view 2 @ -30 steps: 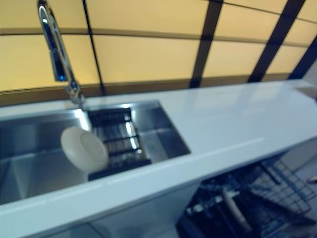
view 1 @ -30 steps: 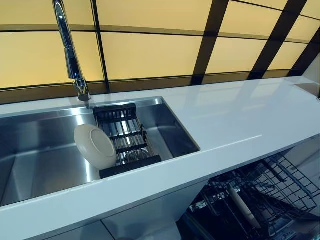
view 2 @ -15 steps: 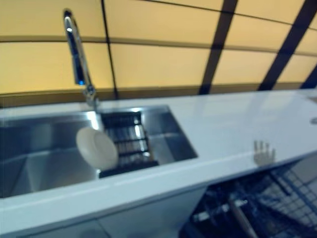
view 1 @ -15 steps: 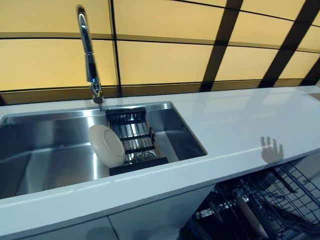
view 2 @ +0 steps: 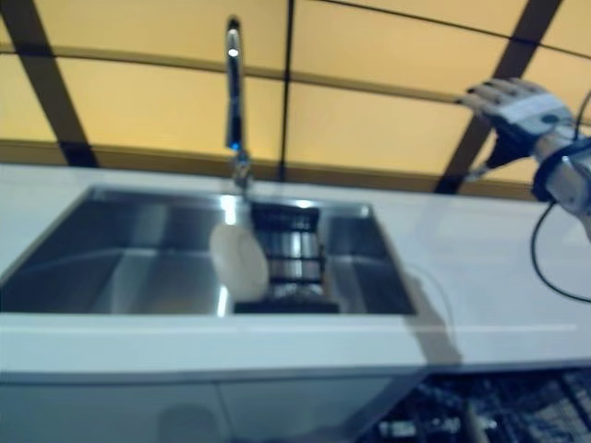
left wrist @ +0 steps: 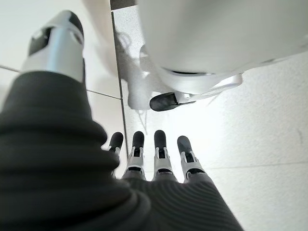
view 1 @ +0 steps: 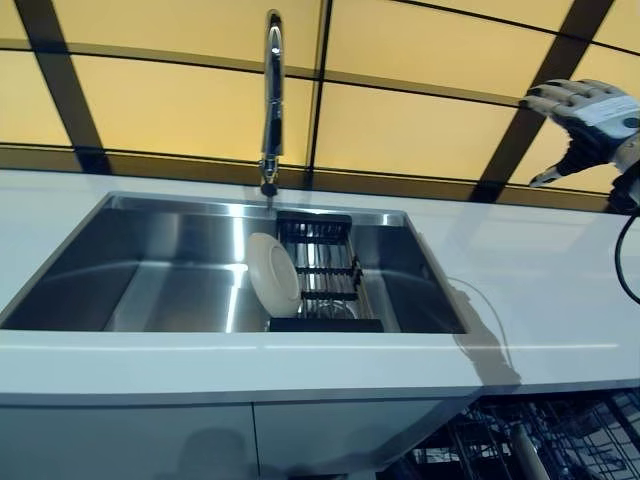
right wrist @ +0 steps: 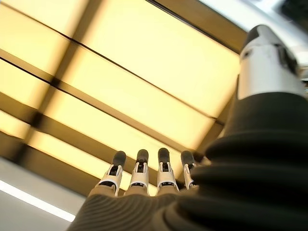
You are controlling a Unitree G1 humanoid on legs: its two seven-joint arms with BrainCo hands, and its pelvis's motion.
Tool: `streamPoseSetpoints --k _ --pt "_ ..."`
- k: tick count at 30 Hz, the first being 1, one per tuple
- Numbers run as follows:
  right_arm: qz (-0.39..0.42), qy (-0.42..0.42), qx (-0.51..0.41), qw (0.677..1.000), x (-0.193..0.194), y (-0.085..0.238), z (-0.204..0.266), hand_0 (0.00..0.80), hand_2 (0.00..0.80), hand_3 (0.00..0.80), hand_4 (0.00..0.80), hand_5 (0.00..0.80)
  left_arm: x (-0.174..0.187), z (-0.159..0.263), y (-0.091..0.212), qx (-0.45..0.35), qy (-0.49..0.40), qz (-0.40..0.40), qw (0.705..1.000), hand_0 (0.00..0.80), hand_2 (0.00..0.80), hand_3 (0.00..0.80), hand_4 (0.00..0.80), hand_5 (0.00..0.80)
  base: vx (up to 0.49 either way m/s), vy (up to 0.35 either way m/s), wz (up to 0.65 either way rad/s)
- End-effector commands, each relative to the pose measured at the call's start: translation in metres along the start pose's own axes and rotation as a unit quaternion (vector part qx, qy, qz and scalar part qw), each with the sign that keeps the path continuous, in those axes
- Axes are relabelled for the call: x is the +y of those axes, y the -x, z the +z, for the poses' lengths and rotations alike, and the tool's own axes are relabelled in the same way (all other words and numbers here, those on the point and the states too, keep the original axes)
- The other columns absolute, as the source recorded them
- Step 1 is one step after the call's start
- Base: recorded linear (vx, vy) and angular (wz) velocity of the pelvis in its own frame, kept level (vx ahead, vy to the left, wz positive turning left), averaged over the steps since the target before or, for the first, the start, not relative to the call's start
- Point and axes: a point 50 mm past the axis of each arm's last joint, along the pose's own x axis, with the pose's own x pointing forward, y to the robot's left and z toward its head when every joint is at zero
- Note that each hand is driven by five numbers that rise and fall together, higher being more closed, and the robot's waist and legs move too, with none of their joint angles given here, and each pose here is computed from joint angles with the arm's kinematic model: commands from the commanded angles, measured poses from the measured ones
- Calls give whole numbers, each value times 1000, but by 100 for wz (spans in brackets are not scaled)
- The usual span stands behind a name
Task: Take plates into dishwasher
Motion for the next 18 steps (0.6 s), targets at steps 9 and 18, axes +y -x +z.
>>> streamPoseSetpoints --k 9,18 --pt "-30 202 -164 965 -32 -25 63 0 0 0 0 0 10 0 1 4 10 17 1000 0 0 0 0 0 11 3 8" --pt "-57 252 -254 932 -63 -28 115 0 0 0 0 0 9 -7 1 9 31 23 999 0 0 0 0 0 19 25 8"
